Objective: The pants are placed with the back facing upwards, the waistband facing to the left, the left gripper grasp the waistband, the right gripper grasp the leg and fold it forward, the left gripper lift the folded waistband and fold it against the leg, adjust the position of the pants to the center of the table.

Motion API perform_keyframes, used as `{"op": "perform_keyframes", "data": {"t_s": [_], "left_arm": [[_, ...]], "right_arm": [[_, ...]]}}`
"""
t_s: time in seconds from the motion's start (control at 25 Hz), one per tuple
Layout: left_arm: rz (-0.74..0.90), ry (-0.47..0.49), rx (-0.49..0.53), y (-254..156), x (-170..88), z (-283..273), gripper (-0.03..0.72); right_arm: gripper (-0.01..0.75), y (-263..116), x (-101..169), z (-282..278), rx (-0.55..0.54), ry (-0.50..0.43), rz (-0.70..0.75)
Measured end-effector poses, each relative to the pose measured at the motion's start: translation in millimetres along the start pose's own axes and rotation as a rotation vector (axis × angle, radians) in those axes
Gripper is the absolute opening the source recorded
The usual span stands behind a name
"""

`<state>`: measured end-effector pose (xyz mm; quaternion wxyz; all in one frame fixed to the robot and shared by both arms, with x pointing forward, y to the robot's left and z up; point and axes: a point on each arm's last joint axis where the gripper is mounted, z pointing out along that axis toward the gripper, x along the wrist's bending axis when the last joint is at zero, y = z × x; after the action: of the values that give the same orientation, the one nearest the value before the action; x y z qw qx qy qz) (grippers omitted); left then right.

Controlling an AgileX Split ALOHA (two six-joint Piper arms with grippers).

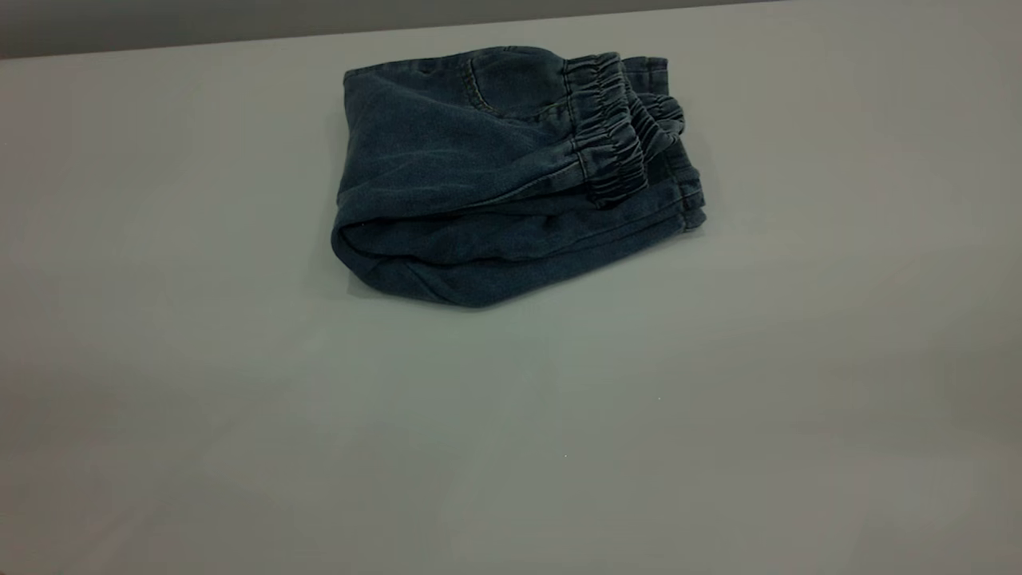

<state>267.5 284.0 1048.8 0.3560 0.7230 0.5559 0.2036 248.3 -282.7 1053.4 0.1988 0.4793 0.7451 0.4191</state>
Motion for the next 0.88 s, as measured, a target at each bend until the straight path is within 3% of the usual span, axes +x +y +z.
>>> {"op": "perform_keyframes", "data": {"t_s": [0.2, 0.32, 0.68, 0.88], "left_arm": [[-0.005, 0.006, -0.002, 0, 0, 0, 0.486], [-0.039, 0.044, -0.017, 0, 2, -1, 0.486], [-0.117, 0.161, -0.156, -11, 1, -17, 0.486], [-0.114, 0.171, -0.228, -18, -3, -25, 0.486]], "right_arm": [[0.465, 0, -3, -1, -0.048, -0.204, 0.135], [0.465, -6, 0, -9, -0.125, -0.280, 0.167], [0.465, -9, 3, -15, -0.176, -0.294, 0.163], [0.465, -9, 3, -14, -0.176, -0.294, 0.163]]}}
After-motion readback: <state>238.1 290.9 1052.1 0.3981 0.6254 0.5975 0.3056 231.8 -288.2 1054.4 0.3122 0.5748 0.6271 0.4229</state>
